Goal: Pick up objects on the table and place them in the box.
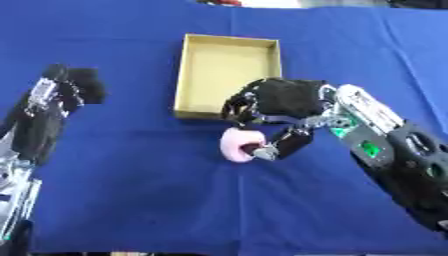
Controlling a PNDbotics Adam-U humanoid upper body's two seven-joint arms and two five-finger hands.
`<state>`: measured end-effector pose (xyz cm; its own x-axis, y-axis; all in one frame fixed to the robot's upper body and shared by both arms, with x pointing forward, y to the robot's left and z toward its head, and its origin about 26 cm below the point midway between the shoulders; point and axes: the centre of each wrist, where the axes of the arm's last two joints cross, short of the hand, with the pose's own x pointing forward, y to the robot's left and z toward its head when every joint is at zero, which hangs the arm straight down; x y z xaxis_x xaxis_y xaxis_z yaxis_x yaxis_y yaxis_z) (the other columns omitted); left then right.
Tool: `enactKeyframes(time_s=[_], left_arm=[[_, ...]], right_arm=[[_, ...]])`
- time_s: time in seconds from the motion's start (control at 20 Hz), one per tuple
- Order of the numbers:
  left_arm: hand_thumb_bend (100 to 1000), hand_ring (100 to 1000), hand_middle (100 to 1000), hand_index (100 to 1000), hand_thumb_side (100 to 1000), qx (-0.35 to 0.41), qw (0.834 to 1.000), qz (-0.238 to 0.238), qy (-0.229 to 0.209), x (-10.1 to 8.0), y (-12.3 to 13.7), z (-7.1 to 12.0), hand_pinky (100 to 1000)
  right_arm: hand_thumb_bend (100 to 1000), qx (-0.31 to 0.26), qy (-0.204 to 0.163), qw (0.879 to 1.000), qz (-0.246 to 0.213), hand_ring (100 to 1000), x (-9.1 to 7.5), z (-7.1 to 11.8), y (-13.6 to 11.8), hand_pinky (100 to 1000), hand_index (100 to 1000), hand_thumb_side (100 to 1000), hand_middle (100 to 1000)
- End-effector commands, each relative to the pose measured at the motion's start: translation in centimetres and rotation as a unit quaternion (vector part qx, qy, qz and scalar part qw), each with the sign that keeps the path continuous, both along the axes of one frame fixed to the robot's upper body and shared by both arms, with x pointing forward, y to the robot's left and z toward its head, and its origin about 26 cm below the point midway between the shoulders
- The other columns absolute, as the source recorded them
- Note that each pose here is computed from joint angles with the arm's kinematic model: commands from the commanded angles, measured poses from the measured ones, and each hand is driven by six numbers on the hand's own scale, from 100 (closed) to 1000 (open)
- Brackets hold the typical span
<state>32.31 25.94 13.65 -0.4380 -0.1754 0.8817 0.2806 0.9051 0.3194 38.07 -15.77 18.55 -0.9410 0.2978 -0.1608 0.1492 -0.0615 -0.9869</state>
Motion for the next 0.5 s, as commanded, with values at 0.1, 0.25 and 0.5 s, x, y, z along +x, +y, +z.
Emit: enactKeyframes(time_s=[0.1, 0.25, 0.5], left_arm=[[175, 690, 626, 780, 1000, 0.003, 1.000, 0.001, -0.014, 0.0, 0.2, 0.7, 748], [175, 690, 627, 780, 1000, 0.004, 1.000, 0.001, -0.013, -0.1, 0.2, 0.7, 748], [174, 689, 626, 780, 1000, 0.004, 1.000, -0.002, -0.015, 0.0, 0.2, 0.9, 748]], right_arm=[[100, 0.040, -0.024, 0.999, -0.011, 674, 0.4, 3.3, -1.1, 673, 369, 227, 729], [100, 0.049, -0.044, 0.998, -0.023, 686, 0.4, 5.8, -1.6, 688, 374, 199, 738], [101, 0.047, -0.077, 0.994, -0.058, 700, 1.0, 8.6, -2.7, 704, 379, 179, 748]])
